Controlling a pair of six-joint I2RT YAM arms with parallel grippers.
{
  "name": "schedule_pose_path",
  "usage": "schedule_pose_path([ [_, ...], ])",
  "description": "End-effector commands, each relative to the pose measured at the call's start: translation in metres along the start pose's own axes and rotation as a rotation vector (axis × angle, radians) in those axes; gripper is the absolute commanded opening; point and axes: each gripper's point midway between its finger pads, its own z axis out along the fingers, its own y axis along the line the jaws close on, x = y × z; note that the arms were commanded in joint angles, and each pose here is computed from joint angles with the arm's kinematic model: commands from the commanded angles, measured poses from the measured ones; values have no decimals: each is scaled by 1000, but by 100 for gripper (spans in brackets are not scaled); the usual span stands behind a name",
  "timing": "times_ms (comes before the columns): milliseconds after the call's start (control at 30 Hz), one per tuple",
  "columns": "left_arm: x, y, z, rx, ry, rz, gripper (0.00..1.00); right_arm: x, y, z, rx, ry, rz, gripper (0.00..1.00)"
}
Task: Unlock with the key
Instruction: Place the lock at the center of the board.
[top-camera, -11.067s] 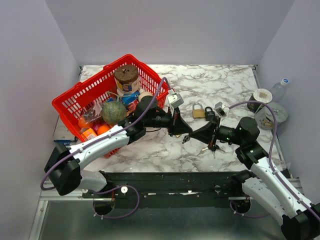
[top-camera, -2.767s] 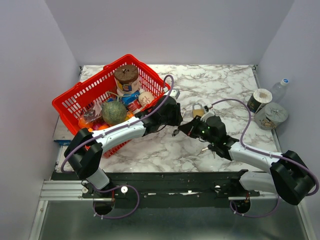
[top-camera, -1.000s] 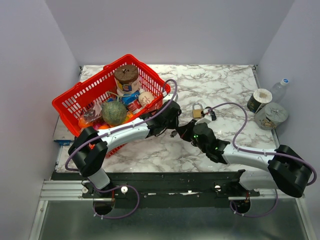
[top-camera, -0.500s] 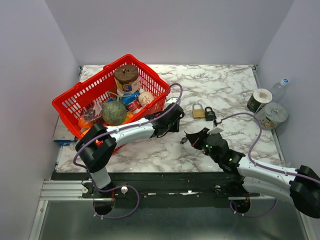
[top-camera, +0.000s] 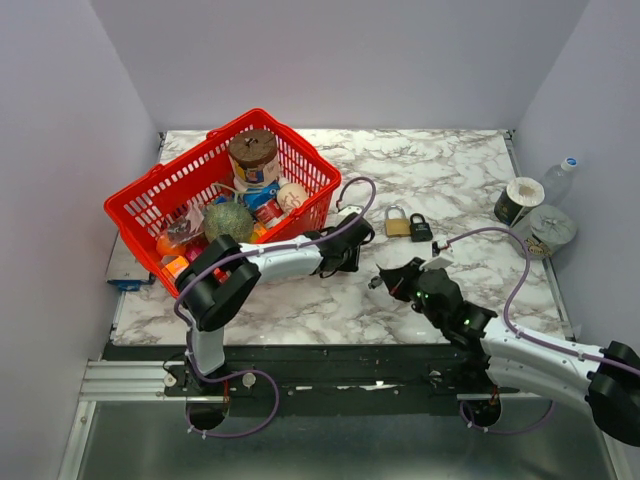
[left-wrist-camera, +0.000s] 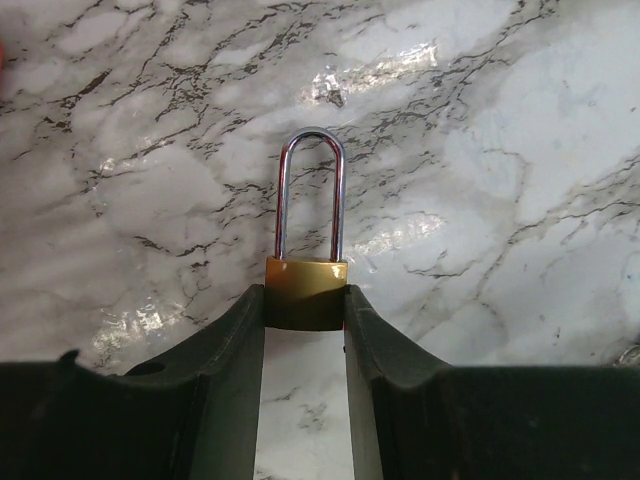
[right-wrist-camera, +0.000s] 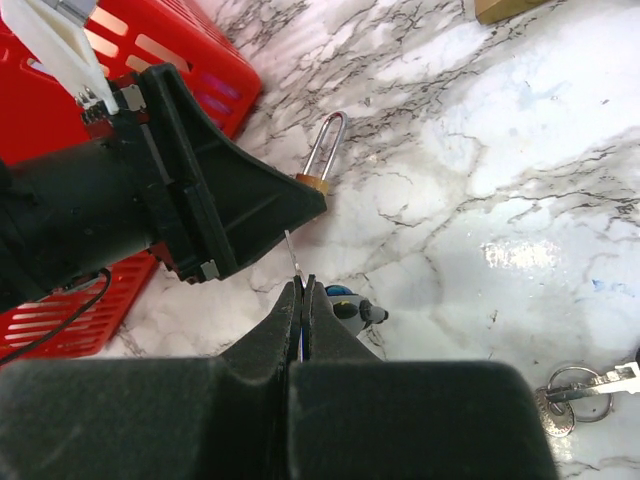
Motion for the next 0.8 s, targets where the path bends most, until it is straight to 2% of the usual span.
schedule_pose_path([
  [0, 0, 0, 6, -9, 12, 14, 16, -5, -8, 2, 34, -29, -7, 1],
  [67, 5, -1, 10, -3, 34, 14, 18, -5, -7, 1, 28, -30, -5, 1],
  [100, 6, -1, 11, 0, 40, 13, 37, -5, -8, 1, 30, -30, -5, 1],
  [167, 9, -4, 12, 13, 53, 8, 49, -6, -7, 1, 28, -34, -4, 1],
  [400, 18, -11, 12, 52, 92, -23, 73, -12, -8, -3, 26, -59, -6, 1],
  [767, 38, -32, 3, 160, 172, -95, 76, -23, -10, -7, 44, -94, -23, 1],
])
